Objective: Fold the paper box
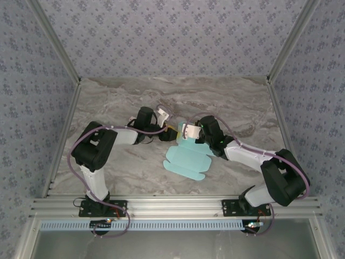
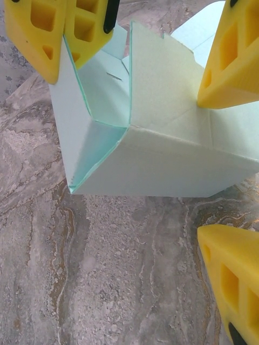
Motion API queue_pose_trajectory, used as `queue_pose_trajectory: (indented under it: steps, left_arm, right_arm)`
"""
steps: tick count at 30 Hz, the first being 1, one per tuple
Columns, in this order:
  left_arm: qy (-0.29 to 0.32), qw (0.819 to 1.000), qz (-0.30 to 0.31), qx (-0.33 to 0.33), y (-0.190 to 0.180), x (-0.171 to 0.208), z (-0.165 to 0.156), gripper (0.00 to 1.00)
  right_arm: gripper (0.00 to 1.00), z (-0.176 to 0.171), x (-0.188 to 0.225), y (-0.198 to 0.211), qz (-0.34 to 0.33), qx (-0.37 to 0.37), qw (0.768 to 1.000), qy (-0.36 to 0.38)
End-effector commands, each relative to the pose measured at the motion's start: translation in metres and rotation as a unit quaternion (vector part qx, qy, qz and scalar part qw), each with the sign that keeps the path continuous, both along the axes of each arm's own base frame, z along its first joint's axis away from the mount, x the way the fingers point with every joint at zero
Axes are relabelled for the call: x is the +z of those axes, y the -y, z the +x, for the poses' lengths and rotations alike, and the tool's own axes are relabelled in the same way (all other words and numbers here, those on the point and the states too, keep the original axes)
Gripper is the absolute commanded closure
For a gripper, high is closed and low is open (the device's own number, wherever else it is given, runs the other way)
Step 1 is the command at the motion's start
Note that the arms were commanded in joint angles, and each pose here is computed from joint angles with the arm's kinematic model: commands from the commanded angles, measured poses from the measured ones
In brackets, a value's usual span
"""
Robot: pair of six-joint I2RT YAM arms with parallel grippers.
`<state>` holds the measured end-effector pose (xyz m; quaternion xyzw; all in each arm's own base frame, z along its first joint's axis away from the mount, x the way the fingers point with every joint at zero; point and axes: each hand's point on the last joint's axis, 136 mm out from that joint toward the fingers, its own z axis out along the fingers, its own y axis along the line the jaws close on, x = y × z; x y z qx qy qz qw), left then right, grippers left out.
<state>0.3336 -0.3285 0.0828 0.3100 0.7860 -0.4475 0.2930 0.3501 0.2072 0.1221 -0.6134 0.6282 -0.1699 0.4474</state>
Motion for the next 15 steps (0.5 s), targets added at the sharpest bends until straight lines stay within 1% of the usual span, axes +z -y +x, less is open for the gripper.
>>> queue_pose_trajectory:
  steps: [1,11,15]
  left_arm:
    - [0.012,1.000,0.002,-0.025,0.011,0.001,-0.004,0.41]
    - [0.027,0.999,-0.004,-0.042,0.016,0.004,-0.013,0.41]
    - [0.035,0.999,-0.001,-0.042,0.014,0.006,-0.014,0.41]
  right_arm:
    - [1.00,-0.003,0.002,-0.002,0.012,0.000,1.000,-0.009]
    - [1.00,-0.003,0.000,0.004,0.023,-0.011,1.000,-0.010]
    - [1.00,-0.005,0.010,0.002,0.034,-0.006,0.999,0.013]
